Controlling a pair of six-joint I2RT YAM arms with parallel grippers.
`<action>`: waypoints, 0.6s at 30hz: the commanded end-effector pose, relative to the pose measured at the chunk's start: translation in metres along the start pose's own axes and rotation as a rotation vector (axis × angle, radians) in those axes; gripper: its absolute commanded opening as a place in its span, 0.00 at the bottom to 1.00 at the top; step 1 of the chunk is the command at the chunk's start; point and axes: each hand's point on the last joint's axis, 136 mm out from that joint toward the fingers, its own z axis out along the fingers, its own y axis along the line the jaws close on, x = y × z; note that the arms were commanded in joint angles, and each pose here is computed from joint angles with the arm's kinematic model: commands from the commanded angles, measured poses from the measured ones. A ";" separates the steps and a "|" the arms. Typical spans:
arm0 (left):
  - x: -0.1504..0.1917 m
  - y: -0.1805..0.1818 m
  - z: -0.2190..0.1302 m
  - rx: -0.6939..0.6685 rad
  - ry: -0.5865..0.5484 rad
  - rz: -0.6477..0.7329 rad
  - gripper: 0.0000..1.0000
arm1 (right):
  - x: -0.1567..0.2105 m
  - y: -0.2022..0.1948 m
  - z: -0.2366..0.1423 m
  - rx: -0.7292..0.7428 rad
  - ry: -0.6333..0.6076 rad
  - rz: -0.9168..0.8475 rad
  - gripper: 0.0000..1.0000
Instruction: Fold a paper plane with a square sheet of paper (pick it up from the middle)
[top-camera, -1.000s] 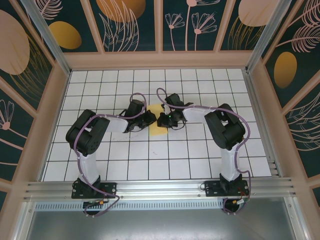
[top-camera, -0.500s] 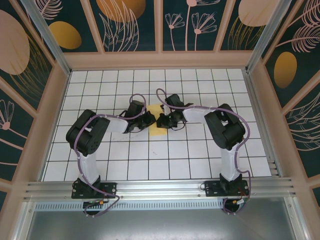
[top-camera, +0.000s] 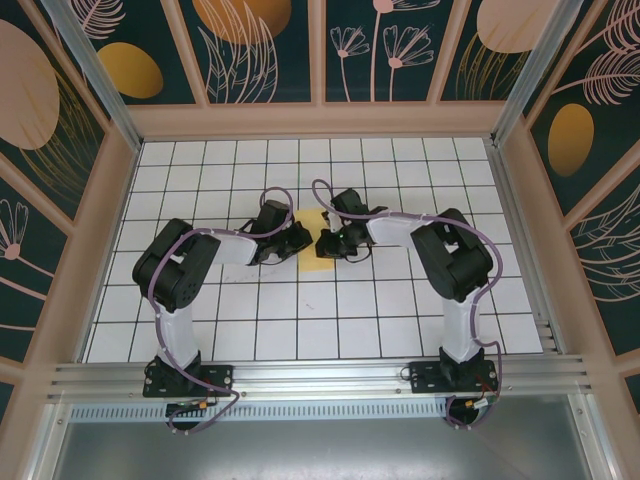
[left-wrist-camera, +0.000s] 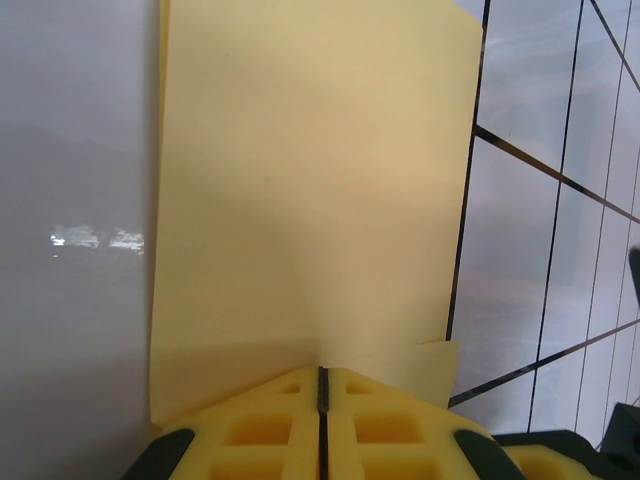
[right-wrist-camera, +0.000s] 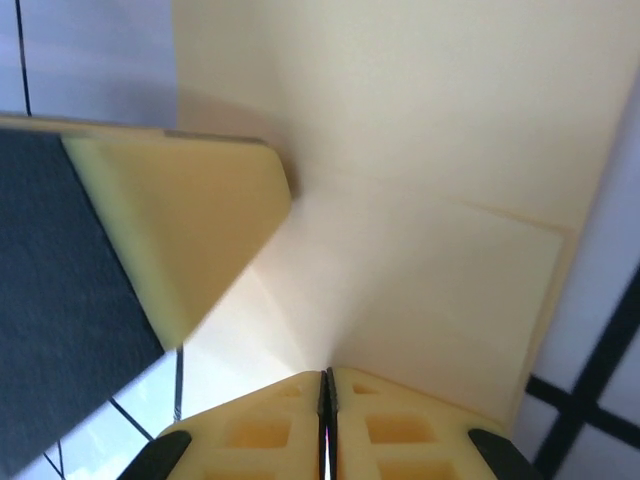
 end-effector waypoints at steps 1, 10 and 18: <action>0.009 0.040 0.009 -0.141 0.020 -0.016 0.08 | 0.026 -0.010 -0.012 0.050 0.073 -0.003 0.10; 0.010 0.043 0.010 -0.153 0.022 -0.013 0.08 | 0.048 -0.028 -0.016 0.103 0.104 0.017 0.10; 0.010 0.043 0.011 -0.145 0.026 -0.016 0.08 | 0.052 -0.043 -0.032 0.082 0.061 0.086 0.10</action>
